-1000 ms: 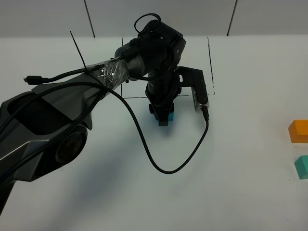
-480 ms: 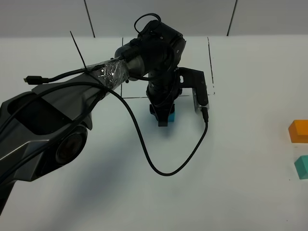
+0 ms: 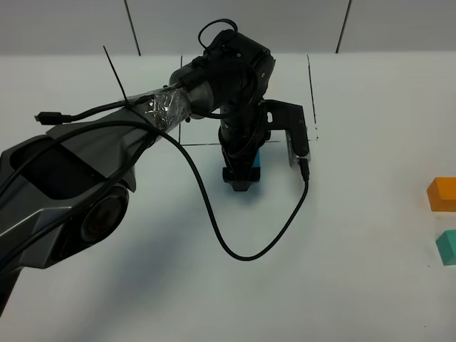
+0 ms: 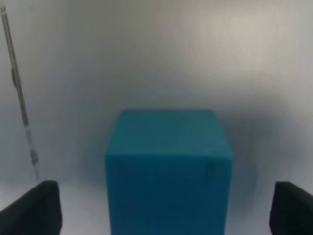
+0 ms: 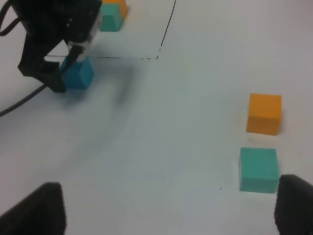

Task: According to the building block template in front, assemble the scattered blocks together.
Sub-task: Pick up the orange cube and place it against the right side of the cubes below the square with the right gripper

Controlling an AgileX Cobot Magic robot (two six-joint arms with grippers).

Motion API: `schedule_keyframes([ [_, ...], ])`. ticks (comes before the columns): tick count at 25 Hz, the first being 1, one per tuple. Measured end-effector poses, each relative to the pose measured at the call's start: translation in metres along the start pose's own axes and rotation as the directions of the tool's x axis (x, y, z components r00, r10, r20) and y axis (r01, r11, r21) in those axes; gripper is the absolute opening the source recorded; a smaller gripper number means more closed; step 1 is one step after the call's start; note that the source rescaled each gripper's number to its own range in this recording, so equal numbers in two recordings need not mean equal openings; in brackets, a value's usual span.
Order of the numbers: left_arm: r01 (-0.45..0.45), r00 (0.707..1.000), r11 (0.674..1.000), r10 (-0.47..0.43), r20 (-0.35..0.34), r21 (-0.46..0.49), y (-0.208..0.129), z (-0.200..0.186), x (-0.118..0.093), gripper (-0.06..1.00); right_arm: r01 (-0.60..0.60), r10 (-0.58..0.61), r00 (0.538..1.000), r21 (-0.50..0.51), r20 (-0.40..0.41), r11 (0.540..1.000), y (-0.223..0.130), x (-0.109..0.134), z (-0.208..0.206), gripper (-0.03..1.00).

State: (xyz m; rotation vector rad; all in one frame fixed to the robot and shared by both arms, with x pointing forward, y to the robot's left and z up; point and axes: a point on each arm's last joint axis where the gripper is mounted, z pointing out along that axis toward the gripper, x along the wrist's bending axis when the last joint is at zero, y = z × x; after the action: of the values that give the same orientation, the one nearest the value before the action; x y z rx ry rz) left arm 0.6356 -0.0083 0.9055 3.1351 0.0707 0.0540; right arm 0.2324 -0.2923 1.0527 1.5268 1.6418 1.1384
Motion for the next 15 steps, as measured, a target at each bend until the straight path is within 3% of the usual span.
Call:
schedule_keyframes([
  [2, 0.016, 1.0, 1.0, -0.017, -0.019, -0.018, 0.0, -0.013, 0.0, 0.97, 0.0, 0.0, 1.0, 0.0, 0.0, 1.0, 0.0, 0.0, 0.0, 0.83],
  [7, 0.175, 0.978, 0.977, -0.186, -0.094, -0.118, -0.004, -0.077, -0.003, 1.0, -0.001, 0.001, 1.0, 0.0, 0.0, 1.0, 0.0, 0.0, 0.0, 0.83],
  [12, 0.373, 0.906, 0.899, -0.406, -0.119, -0.227, -0.029, -0.138, -0.006, 1.0, -0.001, 0.001, 1.0, 0.0, 0.0, 1.0, 0.0, 0.0, 0.0, 0.83],
  [15, 0.478, 0.854, 0.85, -0.508, -0.109, -0.219, -0.067, -0.157, -0.009, 1.0, -0.001, 0.001, 1.0, 0.0, -0.001, 1.0, 0.0, 0.0, 0.0, 0.83],
])
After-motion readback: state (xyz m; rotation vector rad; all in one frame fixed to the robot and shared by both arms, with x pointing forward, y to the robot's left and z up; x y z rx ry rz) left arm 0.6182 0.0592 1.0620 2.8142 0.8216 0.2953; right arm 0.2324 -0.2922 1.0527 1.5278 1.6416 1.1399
